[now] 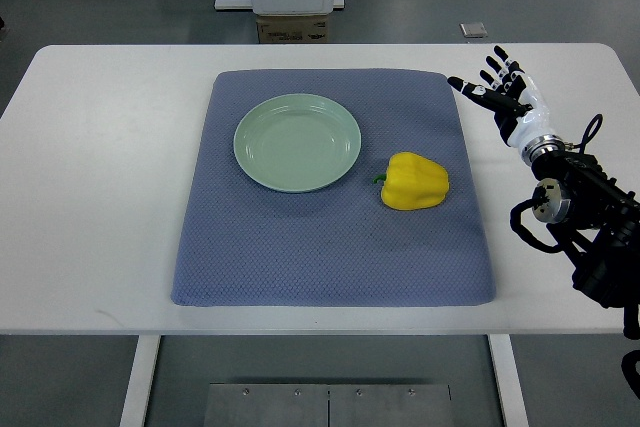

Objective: Place yellow pepper on plate with right hand

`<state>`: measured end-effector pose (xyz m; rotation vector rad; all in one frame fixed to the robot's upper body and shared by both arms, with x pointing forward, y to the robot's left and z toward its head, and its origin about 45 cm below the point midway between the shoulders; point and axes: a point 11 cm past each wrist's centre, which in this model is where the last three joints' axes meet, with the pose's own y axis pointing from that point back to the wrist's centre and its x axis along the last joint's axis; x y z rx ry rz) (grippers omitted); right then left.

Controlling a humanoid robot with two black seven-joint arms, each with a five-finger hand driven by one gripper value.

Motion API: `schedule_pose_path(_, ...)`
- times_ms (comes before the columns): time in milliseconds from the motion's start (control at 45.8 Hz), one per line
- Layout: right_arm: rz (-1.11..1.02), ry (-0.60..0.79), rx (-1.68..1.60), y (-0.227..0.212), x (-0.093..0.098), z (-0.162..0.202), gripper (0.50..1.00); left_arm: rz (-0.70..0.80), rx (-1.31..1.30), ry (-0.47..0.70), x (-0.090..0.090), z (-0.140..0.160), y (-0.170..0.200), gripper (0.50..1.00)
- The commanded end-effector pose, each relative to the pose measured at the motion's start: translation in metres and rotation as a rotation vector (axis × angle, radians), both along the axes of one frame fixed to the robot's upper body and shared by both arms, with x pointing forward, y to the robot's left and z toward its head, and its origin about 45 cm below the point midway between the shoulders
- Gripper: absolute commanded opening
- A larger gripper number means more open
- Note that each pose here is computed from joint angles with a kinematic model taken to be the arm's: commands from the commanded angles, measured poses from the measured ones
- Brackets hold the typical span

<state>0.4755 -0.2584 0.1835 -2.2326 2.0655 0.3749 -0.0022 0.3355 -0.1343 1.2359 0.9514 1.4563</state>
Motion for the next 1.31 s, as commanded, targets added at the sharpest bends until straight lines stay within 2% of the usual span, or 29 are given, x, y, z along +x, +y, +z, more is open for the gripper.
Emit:
schedule_pose_path(0, 0.000, -0.001, 0.000, 0.000, 0.000, 0.001, 1.000, -0.001, -0.002, 0.000, 0.000, 0.000, -0.001, 1.000)
schedule_pose_path(1288, 0.000, -0.021, -0.003, -0.002, 0.005, 0.011, 1.000, 0.001, -0.002, 0.001, -0.001, 0.000, 0.000, 1.000)
